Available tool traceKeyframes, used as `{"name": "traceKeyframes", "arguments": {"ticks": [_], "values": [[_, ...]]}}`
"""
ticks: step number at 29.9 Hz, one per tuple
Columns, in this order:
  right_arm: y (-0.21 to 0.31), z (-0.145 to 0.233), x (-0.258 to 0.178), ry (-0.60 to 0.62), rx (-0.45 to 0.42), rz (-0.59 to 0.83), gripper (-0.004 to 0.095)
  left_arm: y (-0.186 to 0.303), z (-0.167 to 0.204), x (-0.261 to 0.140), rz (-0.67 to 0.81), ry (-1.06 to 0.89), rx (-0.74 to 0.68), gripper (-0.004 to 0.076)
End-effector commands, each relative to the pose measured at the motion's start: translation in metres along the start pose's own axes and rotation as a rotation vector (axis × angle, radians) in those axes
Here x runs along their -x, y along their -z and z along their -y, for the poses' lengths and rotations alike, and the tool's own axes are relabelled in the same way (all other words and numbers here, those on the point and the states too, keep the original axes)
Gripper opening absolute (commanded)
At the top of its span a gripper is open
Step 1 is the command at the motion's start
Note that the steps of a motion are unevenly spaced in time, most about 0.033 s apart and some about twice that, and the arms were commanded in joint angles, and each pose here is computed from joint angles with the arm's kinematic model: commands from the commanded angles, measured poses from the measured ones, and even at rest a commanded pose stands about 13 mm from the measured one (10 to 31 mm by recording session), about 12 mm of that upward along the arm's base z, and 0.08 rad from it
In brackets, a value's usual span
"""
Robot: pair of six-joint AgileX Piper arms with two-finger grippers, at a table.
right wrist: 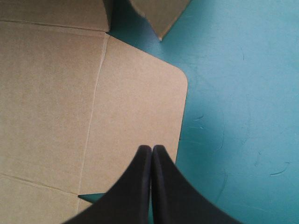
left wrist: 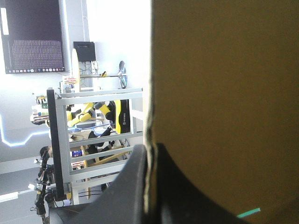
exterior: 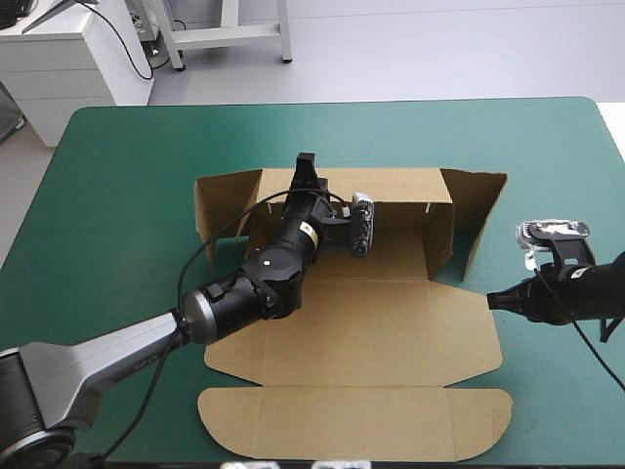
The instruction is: Fold the box
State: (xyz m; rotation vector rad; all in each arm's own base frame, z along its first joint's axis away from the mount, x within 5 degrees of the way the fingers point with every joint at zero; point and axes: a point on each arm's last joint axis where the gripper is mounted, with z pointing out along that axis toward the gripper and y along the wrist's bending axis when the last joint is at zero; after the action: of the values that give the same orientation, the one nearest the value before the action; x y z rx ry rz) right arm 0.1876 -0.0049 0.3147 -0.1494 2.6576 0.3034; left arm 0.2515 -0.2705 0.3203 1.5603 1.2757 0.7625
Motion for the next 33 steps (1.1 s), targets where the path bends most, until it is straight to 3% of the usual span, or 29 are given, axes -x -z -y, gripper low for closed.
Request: {"name": "traceKeyframes", "arguments": {"ticks": [1, 6, 14, 24, 33], "values": [[0.010, -0.002, 0.005, 0.014, -0.001, 0.057, -0.0021, 0.013, -0.009, -0.002, 0.018, 0.009, 0.066, -0.0008], [0.010, -0.002, 0.006, 0.018, -0.003, 0.063, -0.0021, 0.011, 0.001, -0.007, -0.010, 0.058, 0.061, -0.0008], [0.010, -0.002, 0.007, 0.018, -0.005, 0.069, -0.0021, 0.015, -0.011, -0.003, 0.017, 0.048, 0.231, -0.0008], [0.012, -0.002, 0.016, -0.014, -0.004, 0.175, -0.0021, 0.011, 0.011, -0.006, 0.016, 0.004, 0.199, -0.0008], [0.032, -0.003, 0.065, -0.024, 0.035, 0.316, -0.0021, 0.010, 0.023, -0.009, 0.012, 0.010, 0.170, -0.0008]]}}
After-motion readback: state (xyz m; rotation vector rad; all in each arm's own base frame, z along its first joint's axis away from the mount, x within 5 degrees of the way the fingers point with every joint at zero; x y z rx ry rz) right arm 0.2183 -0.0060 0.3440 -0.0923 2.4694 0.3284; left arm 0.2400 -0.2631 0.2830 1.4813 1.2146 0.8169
